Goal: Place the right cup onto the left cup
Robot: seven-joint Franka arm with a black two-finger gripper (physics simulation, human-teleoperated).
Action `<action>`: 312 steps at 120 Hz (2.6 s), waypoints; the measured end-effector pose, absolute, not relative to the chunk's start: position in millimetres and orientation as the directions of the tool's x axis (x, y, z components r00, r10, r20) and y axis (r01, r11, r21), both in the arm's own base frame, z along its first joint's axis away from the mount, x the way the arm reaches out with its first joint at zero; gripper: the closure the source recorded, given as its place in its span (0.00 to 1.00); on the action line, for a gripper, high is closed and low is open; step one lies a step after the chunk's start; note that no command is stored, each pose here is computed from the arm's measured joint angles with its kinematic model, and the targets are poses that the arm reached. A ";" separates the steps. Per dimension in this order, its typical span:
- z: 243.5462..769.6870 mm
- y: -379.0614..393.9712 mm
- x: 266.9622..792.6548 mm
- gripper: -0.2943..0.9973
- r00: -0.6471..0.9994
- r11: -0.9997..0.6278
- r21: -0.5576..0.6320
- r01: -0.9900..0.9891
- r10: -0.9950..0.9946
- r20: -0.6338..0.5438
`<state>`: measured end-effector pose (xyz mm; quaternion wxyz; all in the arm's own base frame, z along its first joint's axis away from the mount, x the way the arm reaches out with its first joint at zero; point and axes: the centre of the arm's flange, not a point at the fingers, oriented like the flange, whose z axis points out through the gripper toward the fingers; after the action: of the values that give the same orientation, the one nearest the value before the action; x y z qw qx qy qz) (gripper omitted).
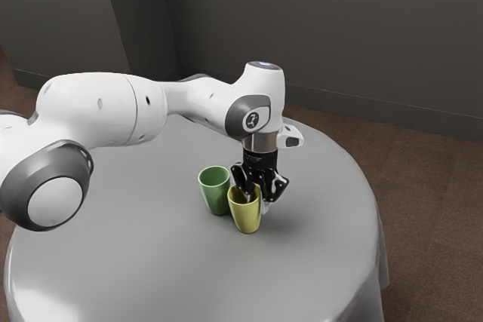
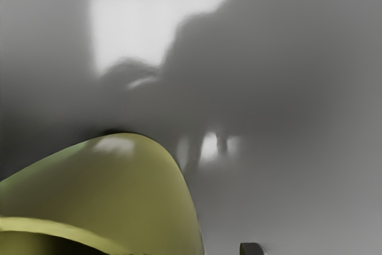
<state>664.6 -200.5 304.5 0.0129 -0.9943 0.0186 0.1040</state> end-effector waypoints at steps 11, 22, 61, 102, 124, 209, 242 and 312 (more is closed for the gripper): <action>305.3 -201.1 664.7 0.72 0.978 -0.999 -0.022 -0.040 -0.034 -0.206; 305.2 -201.4 664.7 0.76 0.978 -0.999 -0.022 -0.040 -0.034 -0.206; 308.9 -205.2 664.1 0.82 0.979 -0.999 -0.025 -0.044 -0.038 -0.199; 354.9 -211.0 660.3 0.83 0.989 -0.998 -0.018 -0.055 -0.052 -0.141; 387.3 -208.2 656.1 0.83 0.992 -0.998 -0.011 -0.054 -0.053 -0.112; 443.8 -158.6 637.6 0.84 0.996 -1.000 -0.017 -0.008 -0.007 -0.089; 445.7 -136.2 640.4 0.84 0.995 -0.999 -0.025 0.021 0.024 -0.096; 444.0 -105.8 646.8 0.84 0.993 -0.997 -0.027 0.067 0.069 -0.099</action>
<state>646.8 -105.8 444.0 0.0119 -0.9981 -0.0339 0.0502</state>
